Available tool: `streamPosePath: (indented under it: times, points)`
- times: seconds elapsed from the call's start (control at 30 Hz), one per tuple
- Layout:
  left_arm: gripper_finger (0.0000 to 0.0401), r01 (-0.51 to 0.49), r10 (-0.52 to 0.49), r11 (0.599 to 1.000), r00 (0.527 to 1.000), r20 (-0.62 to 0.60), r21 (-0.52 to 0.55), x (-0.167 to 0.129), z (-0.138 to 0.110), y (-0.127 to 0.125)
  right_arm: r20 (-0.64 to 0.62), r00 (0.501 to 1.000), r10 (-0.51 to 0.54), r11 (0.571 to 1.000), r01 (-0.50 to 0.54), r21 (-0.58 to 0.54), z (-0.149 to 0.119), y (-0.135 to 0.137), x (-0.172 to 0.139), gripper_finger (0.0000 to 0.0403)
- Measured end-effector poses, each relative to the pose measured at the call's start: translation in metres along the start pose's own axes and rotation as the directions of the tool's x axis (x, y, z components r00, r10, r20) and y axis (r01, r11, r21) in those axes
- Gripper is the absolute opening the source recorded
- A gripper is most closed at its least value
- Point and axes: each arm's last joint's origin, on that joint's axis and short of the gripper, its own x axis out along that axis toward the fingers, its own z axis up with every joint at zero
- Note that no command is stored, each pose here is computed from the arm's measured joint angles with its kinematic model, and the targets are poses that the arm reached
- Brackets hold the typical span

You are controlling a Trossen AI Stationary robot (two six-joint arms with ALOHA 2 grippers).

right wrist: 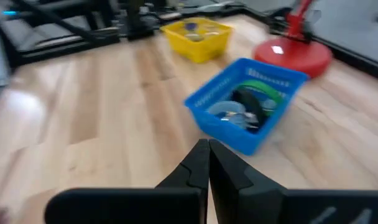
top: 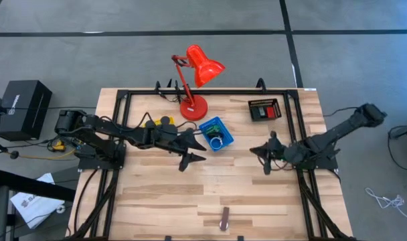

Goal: Pick & Place Office items
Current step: Put the brown wristwatch into the blue bin

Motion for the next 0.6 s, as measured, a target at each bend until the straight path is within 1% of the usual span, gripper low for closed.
streamPosePath:
  times: [0.07, 0.13, 0.23, 0.4, 0.6]
  points:
    - [0.0204, 0.003, -0.004, 1.0, 0.999, 0.042, 0.003, 0.0, 0.005, 0.002, 0.004, 0.999, 0.047, 0.999, -0.046, -0.012, -0.002, 0.007, -0.003, 0.0]
    - [0.0204, 0.001, -0.001, 1.0, 0.996, 0.085, 0.005, -0.001, 0.009, 0.005, 0.006, 0.996, 0.087, 0.995, -0.087, -0.046, -0.003, 0.012, -0.005, 0.0]
    - [0.0204, -0.004, 0.003, 1.0, 0.989, 0.147, 0.008, -0.003, 0.016, 0.009, 0.006, 0.992, 0.125, 0.99, -0.124, -0.069, -0.005, 0.019, -0.007, 0.0]
    - [0.0204, -0.02, 0.018, 1.0, 0.978, 0.21, 0.009, -0.005, 0.024, 0.016, -0.008, 0.991, 0.137, 0.987, -0.137, -0.086, -0.01, 0.026, -0.003, 0.0]
    - [0.0204, -0.033, 0.031, 0.999, 0.972, 0.233, 0.006, -0.007, 0.027, 0.021, -0.012, 0.991, 0.134, 0.987, -0.135, -0.089, -0.014, 0.032, 0.005, 0.0]
